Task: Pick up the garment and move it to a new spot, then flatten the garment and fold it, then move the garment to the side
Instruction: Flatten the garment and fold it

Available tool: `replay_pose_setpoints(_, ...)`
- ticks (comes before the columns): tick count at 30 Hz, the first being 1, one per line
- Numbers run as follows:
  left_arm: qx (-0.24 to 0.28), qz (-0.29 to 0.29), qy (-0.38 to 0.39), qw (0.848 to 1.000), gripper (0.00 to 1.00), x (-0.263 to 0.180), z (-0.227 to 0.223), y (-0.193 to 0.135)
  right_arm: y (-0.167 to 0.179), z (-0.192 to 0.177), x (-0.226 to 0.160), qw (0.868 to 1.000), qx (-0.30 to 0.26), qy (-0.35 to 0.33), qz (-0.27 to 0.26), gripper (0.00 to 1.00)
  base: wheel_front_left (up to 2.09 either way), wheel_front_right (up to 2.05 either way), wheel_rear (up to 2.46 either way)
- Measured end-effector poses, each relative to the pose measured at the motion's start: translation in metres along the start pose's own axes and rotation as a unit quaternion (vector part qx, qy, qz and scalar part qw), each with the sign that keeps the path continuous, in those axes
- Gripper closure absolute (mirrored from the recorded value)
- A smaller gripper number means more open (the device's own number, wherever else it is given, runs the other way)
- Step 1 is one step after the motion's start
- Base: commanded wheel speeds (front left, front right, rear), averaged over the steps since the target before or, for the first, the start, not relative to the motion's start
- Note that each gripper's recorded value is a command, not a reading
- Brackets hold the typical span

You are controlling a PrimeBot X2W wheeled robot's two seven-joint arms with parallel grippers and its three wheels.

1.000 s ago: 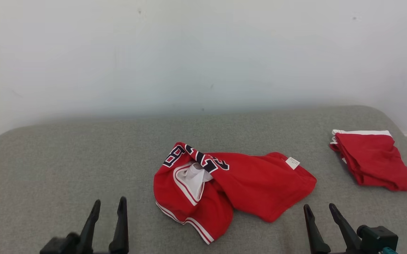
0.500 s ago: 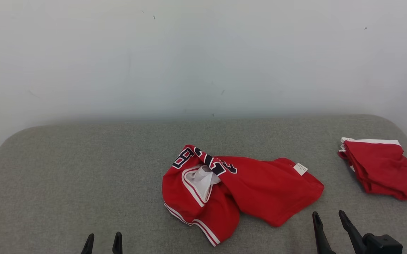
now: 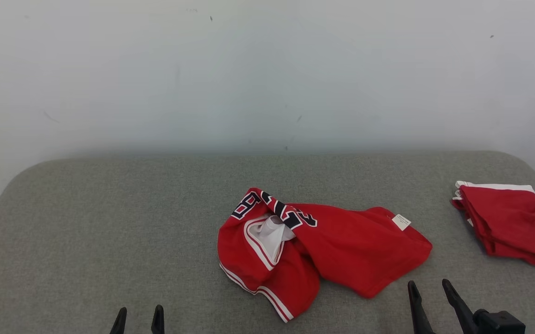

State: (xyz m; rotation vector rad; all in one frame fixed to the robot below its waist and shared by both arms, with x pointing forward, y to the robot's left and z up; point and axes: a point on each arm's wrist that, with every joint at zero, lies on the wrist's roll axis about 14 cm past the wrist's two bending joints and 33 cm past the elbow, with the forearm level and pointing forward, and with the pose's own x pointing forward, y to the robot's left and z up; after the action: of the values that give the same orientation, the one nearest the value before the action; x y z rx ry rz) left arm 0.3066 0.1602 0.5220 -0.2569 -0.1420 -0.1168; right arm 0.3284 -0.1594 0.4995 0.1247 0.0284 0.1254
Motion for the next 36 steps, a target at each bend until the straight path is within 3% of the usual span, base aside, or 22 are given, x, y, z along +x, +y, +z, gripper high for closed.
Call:
replay_pose_setpoints(11,-0.01,-0.018,0.01,1.0,0.0,0.004,-0.007,-0.011,0.001,-0.001,-0.001,1.0,0.001,0.002,0.0,0.0,0.0,0.0,0.0)
replay_pose_setpoints(16,-0.012,-0.057,0.034,0.998,0.0,0.014,-0.02,-0.03,-0.005,0.003,-0.005,1.0,0.001,-0.003,-0.011,0.0,0.0,0.0,0.0)
replay_pose_setpoints(25,-0.029,-0.129,0.095,0.987,0.0,0.044,-0.059,-0.073,-0.035,0.005,-0.026,0.998,-0.002,-0.005,-0.066,0.0,0.0,0.0,0.0)
replay_pose_setpoints(36,0.021,-0.182,0.158,0.97,0.0,0.081,-0.103,-0.105,-0.071,0.001,-0.052,0.991,0.004,0.003,-0.137,0.0,0.0,0.0,0.0)
